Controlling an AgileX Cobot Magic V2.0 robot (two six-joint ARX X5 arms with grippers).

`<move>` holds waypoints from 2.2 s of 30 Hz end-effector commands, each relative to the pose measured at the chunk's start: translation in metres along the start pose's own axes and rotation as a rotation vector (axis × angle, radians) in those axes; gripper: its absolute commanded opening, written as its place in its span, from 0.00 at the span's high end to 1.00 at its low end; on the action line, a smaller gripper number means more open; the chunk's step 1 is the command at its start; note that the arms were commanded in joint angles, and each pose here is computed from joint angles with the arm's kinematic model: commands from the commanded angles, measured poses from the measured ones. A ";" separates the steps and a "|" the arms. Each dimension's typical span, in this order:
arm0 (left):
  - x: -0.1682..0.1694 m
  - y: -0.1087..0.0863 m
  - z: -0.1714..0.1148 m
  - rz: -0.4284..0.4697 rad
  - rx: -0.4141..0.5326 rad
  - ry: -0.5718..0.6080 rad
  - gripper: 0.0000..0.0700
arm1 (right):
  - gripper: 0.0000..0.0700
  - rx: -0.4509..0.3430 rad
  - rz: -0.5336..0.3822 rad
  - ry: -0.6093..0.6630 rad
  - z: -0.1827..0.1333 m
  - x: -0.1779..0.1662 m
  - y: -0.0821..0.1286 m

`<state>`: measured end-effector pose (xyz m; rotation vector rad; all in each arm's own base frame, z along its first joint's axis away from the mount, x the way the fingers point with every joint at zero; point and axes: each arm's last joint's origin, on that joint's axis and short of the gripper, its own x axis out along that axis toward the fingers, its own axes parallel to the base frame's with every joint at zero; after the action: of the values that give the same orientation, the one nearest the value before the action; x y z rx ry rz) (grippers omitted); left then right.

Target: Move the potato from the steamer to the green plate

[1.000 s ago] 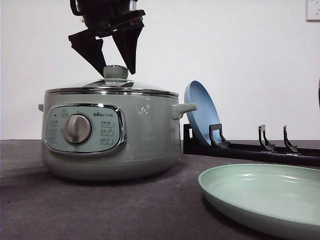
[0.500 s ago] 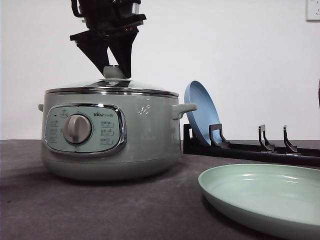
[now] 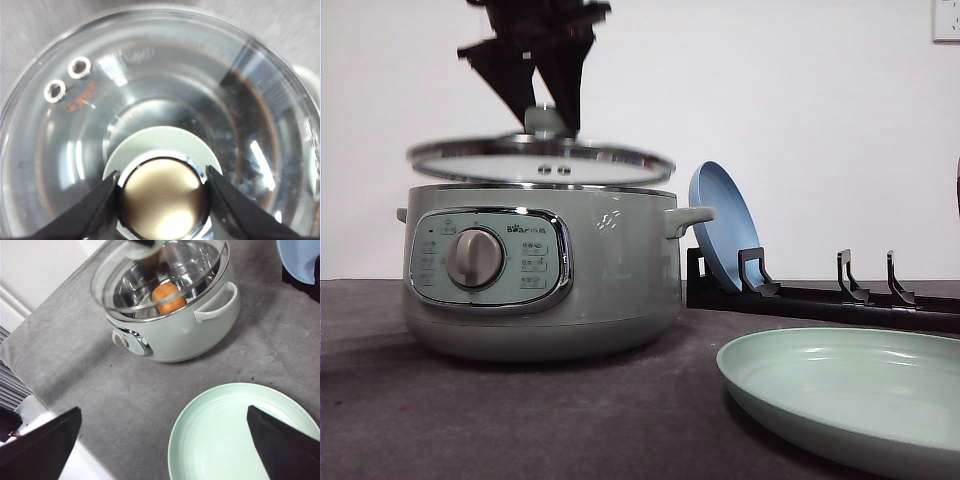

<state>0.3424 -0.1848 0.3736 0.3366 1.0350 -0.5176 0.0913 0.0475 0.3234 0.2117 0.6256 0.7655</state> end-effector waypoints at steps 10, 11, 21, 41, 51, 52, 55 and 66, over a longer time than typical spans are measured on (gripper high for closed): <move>-0.063 -0.003 0.005 0.016 -0.001 -0.179 1.00 | 0.00 -0.025 0.004 -0.020 0.004 -0.003 0.003; -0.067 -0.003 0.004 0.017 -0.002 -0.183 1.00 | 0.00 -0.025 0.004 -0.020 0.004 -0.003 0.003; -0.089 0.013 -0.006 0.051 -0.043 -0.221 1.00 | 0.00 -0.025 0.004 -0.020 0.004 -0.003 0.003; -0.112 0.120 -0.045 0.241 -0.335 -0.187 1.00 | 0.00 -0.024 0.015 -0.018 0.004 -0.003 0.003; -0.120 0.148 -0.061 0.294 -0.428 -0.178 1.00 | 0.00 -0.003 0.043 0.030 0.021 0.009 0.001; -0.120 0.149 -0.061 0.296 -0.432 -0.178 1.00 | 0.00 -0.008 0.048 0.044 0.027 0.013 0.002; -0.120 0.151 -0.063 0.300 -0.437 -0.177 1.00 | 0.00 -0.036 0.068 0.091 0.048 0.029 0.003; -0.120 0.151 -0.063 0.300 -0.439 -0.178 1.00 | 0.00 -0.158 0.137 0.335 0.119 0.131 0.012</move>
<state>0.3401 0.0009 0.4344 0.0572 0.9671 -0.0528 0.2185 0.1435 0.3648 0.0251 0.8786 0.9620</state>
